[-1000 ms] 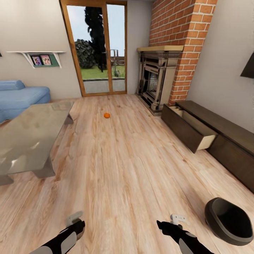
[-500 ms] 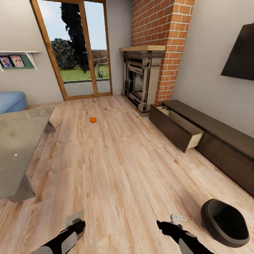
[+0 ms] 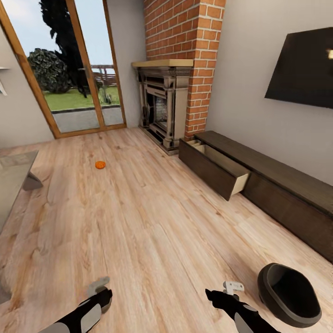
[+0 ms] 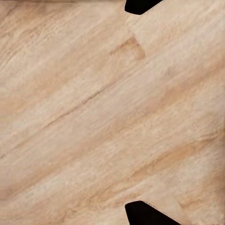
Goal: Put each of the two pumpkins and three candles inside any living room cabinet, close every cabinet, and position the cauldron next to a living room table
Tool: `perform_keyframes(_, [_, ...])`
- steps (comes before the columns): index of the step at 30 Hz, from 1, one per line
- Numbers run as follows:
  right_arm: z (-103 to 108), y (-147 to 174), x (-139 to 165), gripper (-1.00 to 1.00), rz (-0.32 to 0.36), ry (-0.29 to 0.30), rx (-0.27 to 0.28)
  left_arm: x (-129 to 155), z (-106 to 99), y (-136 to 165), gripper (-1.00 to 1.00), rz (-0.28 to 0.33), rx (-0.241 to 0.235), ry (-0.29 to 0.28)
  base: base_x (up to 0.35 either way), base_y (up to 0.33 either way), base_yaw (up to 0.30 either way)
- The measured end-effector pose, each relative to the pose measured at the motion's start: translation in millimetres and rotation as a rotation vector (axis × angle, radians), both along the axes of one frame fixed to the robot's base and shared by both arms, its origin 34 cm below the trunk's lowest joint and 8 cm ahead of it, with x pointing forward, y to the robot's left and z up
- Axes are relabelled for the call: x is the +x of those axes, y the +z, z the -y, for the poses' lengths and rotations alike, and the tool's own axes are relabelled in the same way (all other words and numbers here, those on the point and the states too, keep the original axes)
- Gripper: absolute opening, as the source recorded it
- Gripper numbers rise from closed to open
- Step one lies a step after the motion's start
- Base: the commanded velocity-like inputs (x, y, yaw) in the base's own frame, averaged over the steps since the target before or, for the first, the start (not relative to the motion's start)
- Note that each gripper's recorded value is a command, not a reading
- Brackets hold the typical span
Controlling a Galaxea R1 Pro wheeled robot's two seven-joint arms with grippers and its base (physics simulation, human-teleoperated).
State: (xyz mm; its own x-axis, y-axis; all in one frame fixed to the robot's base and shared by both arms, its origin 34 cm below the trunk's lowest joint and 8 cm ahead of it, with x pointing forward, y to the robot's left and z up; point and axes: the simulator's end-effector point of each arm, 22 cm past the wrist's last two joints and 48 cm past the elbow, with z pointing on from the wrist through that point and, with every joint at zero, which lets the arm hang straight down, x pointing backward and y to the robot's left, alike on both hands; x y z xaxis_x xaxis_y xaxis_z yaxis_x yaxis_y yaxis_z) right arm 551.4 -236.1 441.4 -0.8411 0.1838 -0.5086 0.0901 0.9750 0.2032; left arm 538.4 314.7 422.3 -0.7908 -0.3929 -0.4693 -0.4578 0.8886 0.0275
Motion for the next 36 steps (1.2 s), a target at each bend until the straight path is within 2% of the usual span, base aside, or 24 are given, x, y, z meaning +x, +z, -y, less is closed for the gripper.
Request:
perform_keyframes(15, [0.1, 0.1, 0.3, 1.00, 0.000, 0.000, 0.000, -0.6, -0.6, -0.2, -1.00, -0.002, 0.001, 0.000, 0.308, 0.182, -0.268])
perform_keyframes(30, [-0.5, 0.1, 0.3, 1.00, 0.000, 0.000, 0.002, -0.4, 0.5, -0.2, -1.00, -0.001, -0.001, 0.000, 0.289, 0.228, -0.020])
perform_keyframes(36, [0.0, 0.1, 0.2, 1.00, 0.000, -0.001, 0.001, -0.2, 0.7, -0.2, -1.00, 0.000, -0.001, -0.001, 0.288, 0.229, -0.186])
